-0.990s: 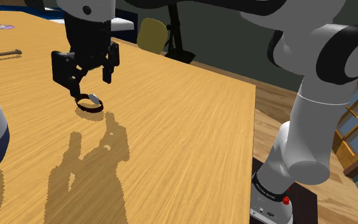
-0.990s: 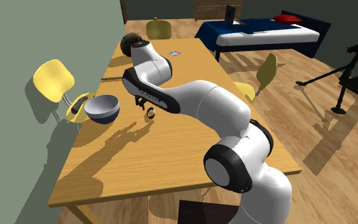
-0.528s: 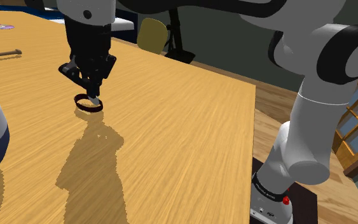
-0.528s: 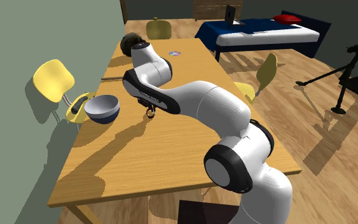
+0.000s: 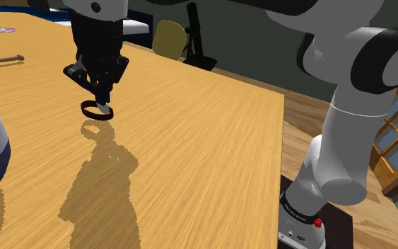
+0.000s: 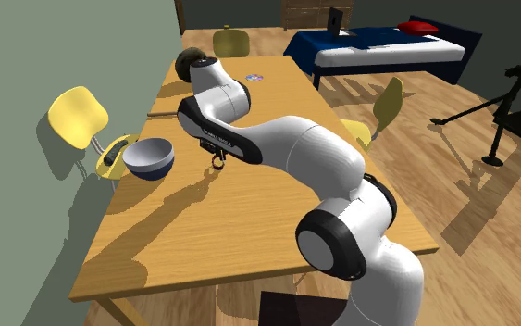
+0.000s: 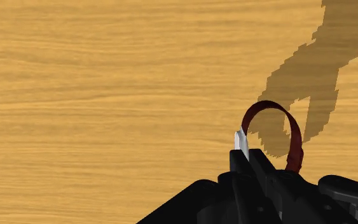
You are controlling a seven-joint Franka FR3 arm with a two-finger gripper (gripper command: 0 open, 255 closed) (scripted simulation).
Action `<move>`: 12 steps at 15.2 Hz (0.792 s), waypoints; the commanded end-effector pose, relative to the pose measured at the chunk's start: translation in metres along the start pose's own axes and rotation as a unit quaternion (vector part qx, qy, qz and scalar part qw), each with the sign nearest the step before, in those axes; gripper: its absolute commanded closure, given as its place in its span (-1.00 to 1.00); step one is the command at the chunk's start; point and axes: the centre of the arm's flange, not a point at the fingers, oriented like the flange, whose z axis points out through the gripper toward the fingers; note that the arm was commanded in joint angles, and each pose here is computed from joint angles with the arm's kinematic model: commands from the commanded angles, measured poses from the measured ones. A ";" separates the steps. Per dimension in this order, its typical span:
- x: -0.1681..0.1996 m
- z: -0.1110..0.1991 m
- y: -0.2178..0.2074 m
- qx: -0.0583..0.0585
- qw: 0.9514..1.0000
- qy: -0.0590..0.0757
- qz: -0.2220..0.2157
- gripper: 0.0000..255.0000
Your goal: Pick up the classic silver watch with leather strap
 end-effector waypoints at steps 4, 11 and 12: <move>0.004 -0.026 0.001 0.000 1.000 0.000 0.000 1.00; 0.009 -0.062 0.003 0.000 1.000 0.000 0.000 1.00; 0.010 -0.067 0.003 0.000 1.000 0.000 0.000 1.00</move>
